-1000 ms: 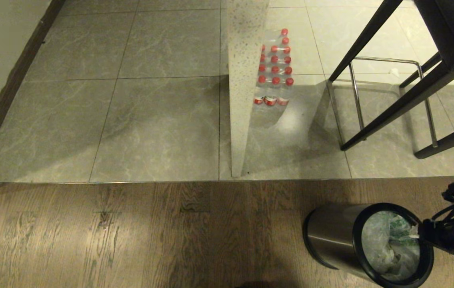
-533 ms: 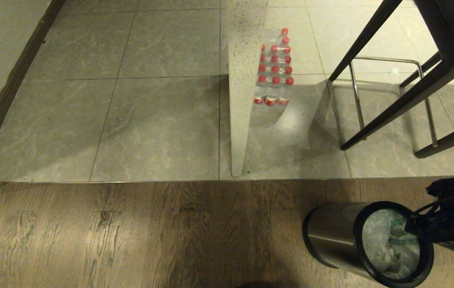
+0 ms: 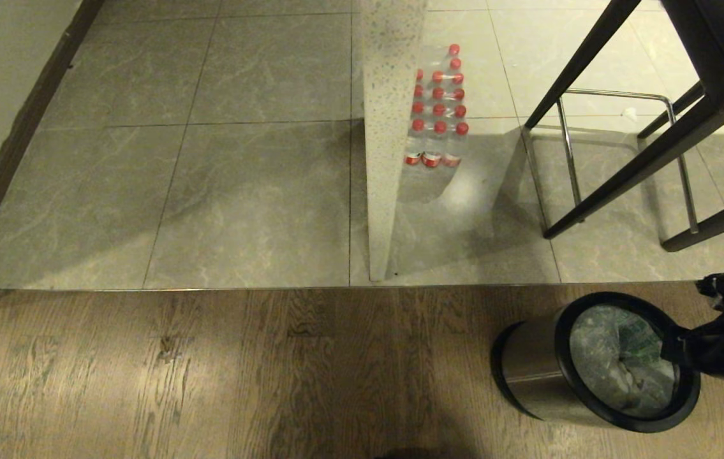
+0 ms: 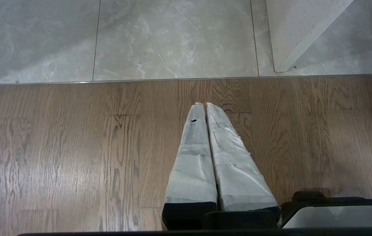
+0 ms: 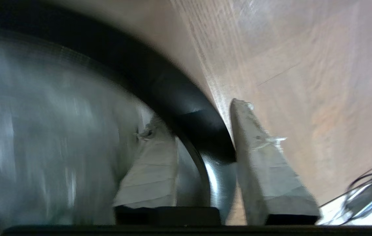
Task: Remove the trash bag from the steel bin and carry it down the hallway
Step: Place the outer trash can on the ground
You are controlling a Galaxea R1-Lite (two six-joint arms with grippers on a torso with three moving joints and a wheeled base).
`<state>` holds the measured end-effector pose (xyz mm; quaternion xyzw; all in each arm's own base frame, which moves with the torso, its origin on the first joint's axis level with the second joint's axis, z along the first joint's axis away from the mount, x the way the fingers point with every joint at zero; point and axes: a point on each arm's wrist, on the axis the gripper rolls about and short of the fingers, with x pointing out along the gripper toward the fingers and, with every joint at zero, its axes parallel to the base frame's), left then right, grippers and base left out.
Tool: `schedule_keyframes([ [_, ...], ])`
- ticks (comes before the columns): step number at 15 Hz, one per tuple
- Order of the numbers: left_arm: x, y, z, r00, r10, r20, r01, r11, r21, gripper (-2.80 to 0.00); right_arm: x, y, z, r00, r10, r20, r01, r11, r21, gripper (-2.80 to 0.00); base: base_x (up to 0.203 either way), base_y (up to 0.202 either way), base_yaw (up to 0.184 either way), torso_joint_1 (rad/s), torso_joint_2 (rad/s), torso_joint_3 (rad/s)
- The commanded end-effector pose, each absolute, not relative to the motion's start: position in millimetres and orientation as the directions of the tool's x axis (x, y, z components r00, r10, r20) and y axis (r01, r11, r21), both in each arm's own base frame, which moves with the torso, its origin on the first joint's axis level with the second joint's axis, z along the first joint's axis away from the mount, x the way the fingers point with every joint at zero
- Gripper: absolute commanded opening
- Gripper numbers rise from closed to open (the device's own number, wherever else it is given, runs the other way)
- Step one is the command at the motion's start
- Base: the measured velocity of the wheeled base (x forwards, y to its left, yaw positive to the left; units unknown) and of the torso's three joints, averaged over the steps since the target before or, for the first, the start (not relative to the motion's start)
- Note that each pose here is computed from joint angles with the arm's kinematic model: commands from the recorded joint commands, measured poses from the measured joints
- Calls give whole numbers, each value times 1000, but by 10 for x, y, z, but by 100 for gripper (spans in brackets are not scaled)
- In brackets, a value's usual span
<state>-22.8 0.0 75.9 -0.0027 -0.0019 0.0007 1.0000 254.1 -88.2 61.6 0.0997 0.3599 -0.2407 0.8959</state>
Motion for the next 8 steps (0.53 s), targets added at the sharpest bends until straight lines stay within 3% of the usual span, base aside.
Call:
schedule_keyframes([
  [1,-227,0,760,1000,2,3,-2,1000,-6,-280,2339,-815,907,682,-381,-624,491,871,4,-280,0,0,0,0,0,0],
  [4,-227,0,760,1000,2,3,-2,1000,-6,-280,2075,-729,945,677,-382,-629,487,874,-7,-280,0,0,0,0,0,0],
  [8,-226,1,757,1000,2,2,-2,1000,-6,-280,1925,-696,1235,750,-408,-521,487,873,17,-280,0,0,0,0,0,0],
])
